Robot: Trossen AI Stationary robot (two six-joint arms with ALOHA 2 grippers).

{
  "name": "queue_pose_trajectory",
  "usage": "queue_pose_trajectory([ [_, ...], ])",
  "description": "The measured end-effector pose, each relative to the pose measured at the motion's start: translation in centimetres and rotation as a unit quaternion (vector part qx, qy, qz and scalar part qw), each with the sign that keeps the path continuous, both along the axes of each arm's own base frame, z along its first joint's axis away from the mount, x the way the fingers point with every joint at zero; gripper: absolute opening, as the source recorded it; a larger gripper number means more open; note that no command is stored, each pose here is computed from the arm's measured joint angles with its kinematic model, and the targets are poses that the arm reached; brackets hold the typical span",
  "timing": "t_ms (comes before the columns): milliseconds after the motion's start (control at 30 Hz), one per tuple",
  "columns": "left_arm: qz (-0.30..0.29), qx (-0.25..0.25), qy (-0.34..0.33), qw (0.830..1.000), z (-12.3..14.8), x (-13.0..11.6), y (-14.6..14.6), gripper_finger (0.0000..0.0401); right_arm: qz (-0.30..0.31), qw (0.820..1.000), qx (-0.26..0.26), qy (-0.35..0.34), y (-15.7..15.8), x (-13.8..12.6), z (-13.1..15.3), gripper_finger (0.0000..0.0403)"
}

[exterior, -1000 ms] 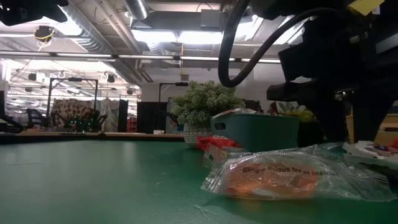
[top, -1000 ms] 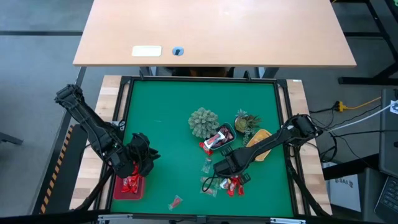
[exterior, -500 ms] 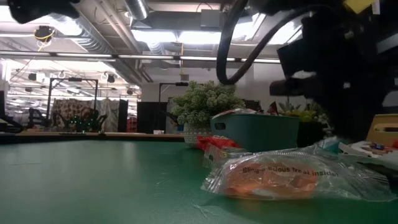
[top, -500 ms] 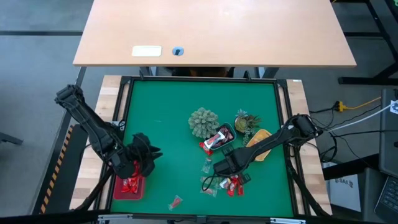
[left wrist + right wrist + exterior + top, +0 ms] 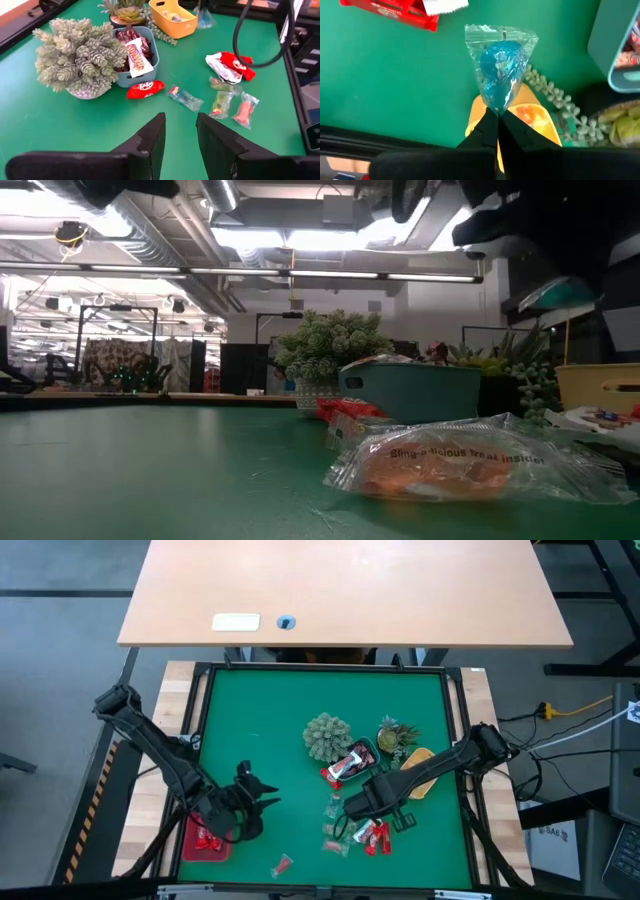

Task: Organize candy in baskets
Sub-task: Put the blue gummy into the yellow bin

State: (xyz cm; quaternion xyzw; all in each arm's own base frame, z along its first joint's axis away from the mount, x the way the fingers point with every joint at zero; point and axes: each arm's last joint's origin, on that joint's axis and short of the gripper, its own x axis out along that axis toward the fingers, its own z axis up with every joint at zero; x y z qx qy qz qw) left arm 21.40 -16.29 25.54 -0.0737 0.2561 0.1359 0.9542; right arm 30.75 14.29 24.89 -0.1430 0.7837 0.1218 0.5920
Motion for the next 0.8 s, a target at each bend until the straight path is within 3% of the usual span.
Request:
queue_pose_trajectory([
  [367,0.006,0.013,0.012,1.000,-1.0,0.9,0.0,0.0107,-0.057,0.998,-0.009,-0.034,-1.8,-3.9,2.3,0.0002],
  [800,0.012,0.012,0.011,1.000,-1.0,1.1,0.2,0.0107,-0.084,0.993,-0.074,0.046,-4.3,-9.0,-1.8,0.0003],
])
